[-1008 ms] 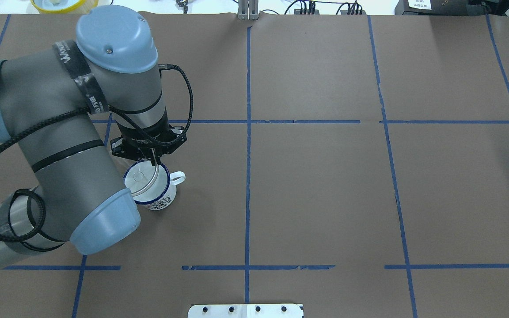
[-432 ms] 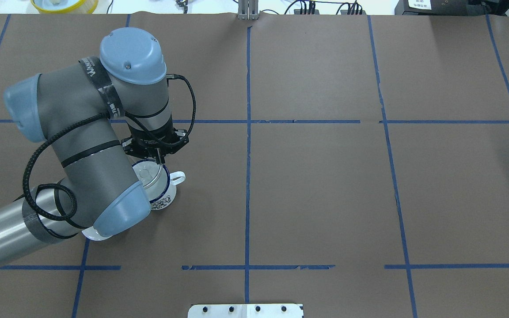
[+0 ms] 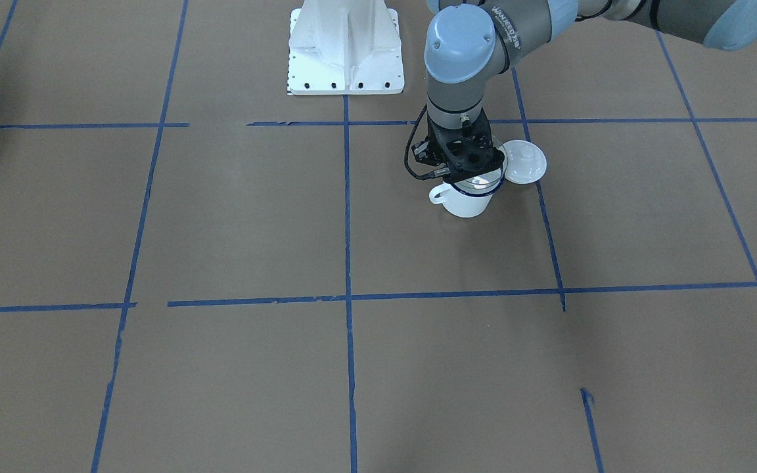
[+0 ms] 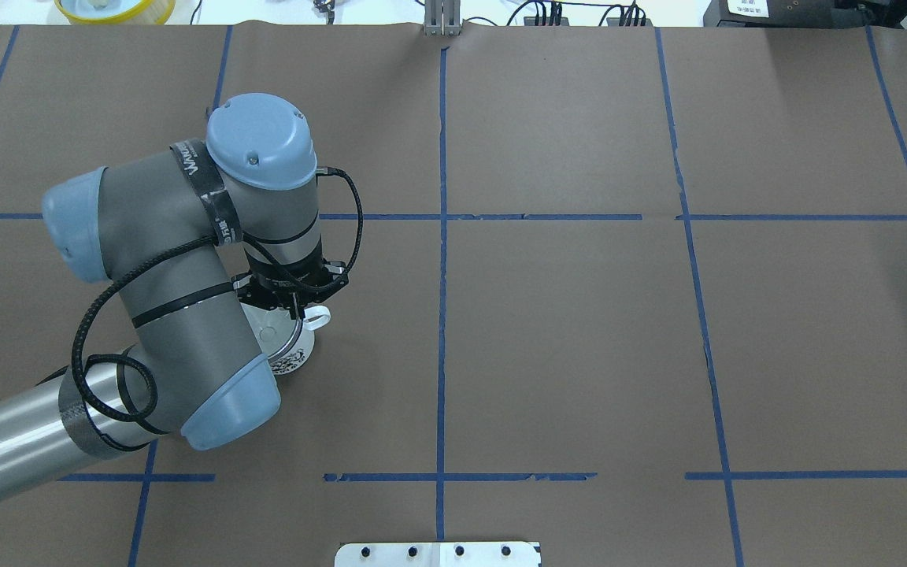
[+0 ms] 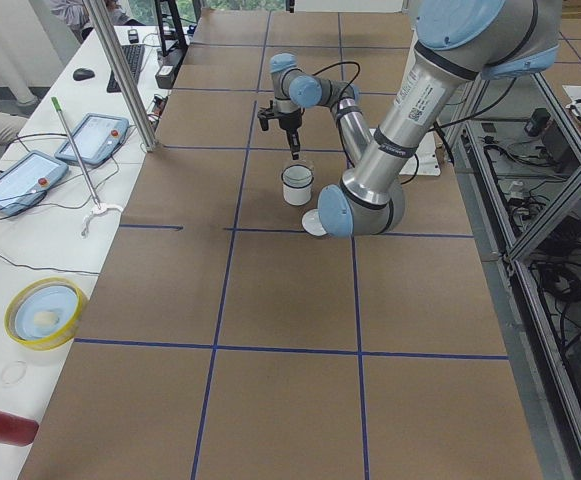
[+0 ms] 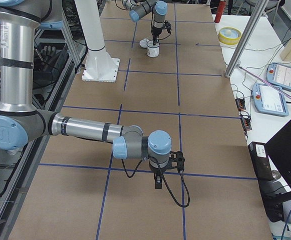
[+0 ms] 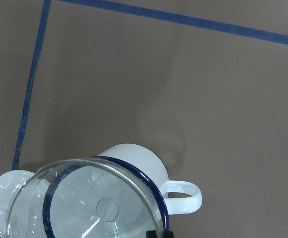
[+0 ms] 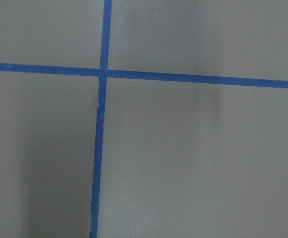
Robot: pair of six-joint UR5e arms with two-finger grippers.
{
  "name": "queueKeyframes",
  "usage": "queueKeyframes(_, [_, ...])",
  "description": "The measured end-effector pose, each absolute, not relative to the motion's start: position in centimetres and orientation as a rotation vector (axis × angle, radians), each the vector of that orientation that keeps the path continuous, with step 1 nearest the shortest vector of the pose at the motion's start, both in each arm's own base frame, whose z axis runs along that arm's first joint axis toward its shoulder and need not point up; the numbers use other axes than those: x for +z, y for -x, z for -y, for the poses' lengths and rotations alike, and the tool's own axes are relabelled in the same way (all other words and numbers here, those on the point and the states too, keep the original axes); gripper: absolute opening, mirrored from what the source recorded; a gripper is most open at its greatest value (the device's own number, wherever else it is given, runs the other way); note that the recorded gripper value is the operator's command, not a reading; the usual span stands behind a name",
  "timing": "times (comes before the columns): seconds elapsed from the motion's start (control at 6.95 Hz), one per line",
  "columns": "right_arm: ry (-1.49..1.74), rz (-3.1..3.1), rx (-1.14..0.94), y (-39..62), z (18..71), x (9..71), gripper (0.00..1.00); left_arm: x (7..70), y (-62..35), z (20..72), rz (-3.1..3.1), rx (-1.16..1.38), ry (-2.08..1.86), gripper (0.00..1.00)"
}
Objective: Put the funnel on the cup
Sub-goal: 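Open the left gripper and withdraw the left arm from the mug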
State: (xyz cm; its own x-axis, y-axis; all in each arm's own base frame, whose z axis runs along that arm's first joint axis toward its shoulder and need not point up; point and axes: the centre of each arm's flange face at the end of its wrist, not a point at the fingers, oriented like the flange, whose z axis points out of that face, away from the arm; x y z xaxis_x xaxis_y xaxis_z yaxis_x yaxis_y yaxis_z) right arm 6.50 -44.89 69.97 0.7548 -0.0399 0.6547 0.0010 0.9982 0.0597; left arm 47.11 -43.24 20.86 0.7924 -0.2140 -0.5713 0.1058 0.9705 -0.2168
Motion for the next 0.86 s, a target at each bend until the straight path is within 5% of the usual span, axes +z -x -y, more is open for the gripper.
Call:
queueKeyframes(0.14, [-0.057,0.715,-0.022,-6.5,44.9,70.0,1.0,20.9,-47.3,43.1,-0.633,-0.169,0.179,0.0])
queueKeyframes(0.43, [-0.057,0.715,-0.022,-6.5,44.9,69.9,1.0,21.3,-47.5,43.1,-0.631,-0.167,0.179,0.22])
queueKeyframes(0.58, [-0.057,0.715,-0.022,-6.5,44.9,69.9,1.0,21.7,-47.6,43.1,-0.636,-0.166,0.177,0.39])
queueKeyframes(0.72, [-0.057,0.715,-0.022,-6.5,44.9,70.0,1.0,22.1,-47.5,43.1,-0.643,-0.164,0.172,0.93])
queueKeyframes(0.86, [-0.057,0.715,-0.022,-6.5,44.9,70.0,1.0,22.1,-47.3,43.3,-0.649,-0.166,0.167,1.0])
